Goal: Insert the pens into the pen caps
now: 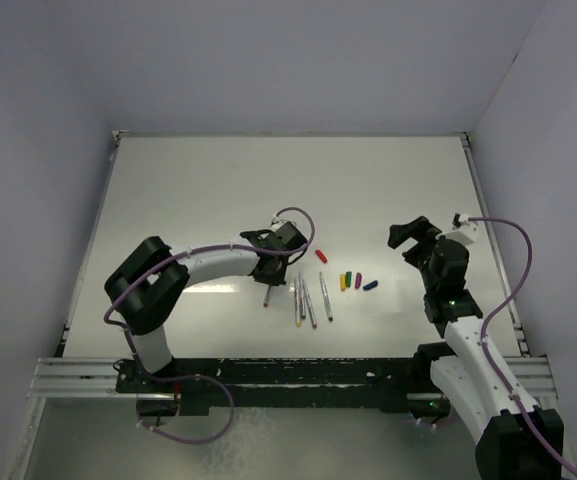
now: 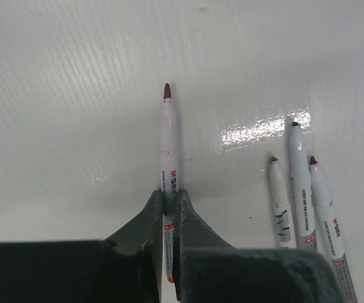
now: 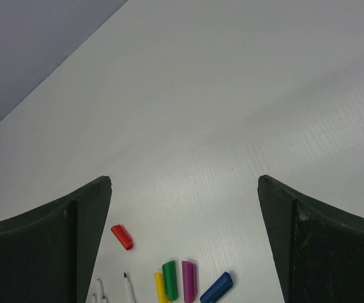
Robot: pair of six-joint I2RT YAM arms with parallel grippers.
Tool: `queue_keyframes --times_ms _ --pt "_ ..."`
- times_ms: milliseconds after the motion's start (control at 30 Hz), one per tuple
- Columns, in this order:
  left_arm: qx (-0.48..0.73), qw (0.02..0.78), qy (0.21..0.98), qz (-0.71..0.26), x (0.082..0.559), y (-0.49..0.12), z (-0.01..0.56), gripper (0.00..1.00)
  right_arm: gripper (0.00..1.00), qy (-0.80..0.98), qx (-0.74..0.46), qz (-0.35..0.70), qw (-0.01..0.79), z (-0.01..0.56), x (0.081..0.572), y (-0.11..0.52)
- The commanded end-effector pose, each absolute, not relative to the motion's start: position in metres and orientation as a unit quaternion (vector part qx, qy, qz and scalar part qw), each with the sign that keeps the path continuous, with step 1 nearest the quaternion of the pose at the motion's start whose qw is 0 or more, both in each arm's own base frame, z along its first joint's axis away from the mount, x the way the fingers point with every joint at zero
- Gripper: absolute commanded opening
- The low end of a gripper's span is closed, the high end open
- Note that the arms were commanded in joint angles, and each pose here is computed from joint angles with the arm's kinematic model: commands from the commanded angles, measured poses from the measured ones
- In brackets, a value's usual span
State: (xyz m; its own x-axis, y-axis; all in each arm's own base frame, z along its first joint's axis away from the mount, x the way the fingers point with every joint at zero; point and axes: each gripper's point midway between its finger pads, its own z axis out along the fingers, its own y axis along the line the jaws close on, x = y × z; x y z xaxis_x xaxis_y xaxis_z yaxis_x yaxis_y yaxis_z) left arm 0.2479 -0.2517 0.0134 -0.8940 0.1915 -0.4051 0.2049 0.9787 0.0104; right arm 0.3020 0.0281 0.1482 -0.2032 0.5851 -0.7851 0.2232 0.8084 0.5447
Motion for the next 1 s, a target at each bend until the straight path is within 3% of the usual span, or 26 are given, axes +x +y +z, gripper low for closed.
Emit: queue_keyframes --times_ms 0,300,733,967 --pt "0.114 0.137 0.982 0.070 0.214 -0.203 -0.018 0.01 1.00 0.748 0.259 0.164 0.588 0.161 0.305 0.029" --pt "0.113 0.143 0.981 0.068 0.212 -0.200 -0.019 0.00 1.00 0.774 0.196 0.186 0.572 0.156 0.310 0.049" --pt "0.132 0.316 0.939 -0.032 0.260 -0.233 0.062 0.00 1.00 0.822 0.082 0.136 0.547 0.144 0.320 0.094" --pt "0.118 0.364 0.921 -0.067 0.264 -0.234 0.088 0.00 1.00 0.840 0.024 0.133 0.526 0.134 0.334 0.127"
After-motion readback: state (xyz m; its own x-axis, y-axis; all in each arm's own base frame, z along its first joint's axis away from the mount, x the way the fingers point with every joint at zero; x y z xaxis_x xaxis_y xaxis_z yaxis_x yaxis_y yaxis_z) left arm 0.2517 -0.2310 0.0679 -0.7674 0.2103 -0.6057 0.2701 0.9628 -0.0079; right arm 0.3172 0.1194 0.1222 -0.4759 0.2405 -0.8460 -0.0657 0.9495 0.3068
